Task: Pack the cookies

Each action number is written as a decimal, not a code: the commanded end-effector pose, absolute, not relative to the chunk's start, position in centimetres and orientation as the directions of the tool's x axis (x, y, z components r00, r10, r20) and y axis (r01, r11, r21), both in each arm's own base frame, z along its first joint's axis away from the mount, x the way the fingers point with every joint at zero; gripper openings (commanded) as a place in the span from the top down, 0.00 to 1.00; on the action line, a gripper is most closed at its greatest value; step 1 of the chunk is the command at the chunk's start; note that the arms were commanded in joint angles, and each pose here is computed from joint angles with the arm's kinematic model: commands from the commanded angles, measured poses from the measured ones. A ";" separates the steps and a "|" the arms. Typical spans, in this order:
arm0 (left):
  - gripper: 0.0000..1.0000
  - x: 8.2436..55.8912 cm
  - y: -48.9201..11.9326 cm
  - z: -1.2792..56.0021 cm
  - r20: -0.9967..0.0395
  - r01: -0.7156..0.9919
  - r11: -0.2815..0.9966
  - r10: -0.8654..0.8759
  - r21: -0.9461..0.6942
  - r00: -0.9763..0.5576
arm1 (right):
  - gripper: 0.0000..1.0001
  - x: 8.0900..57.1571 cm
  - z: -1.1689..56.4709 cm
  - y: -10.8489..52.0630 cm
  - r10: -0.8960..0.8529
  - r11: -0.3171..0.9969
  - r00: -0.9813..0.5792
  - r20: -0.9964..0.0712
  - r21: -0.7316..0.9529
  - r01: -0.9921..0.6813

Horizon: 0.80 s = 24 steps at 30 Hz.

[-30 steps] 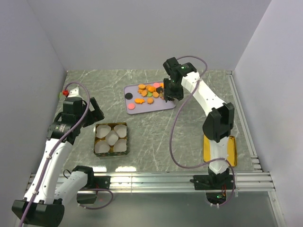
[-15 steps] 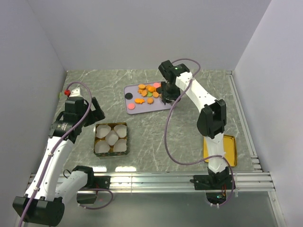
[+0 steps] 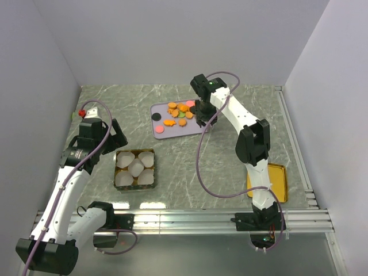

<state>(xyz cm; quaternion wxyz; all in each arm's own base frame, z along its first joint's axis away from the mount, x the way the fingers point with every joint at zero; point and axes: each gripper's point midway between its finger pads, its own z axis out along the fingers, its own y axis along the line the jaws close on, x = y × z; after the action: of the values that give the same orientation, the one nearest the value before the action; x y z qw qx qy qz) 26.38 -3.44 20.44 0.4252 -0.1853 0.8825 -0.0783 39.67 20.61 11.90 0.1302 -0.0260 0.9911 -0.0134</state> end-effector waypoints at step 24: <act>0.01 27.3 -3.2 21.4 -0.751 -0.243 0.915 -0.403 -0.321 -0.524 | 0.60 35.9 20.5 23.0 -0.047 0.994 -0.909 -0.415 0.071 -0.084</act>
<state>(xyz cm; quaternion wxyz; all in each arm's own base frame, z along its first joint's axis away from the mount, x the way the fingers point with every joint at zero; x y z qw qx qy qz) 26.77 -3.12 20.62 0.4328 -0.1910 0.8775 -0.0783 37.17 21.88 15.71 0.1569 -0.0360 0.9869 0.0107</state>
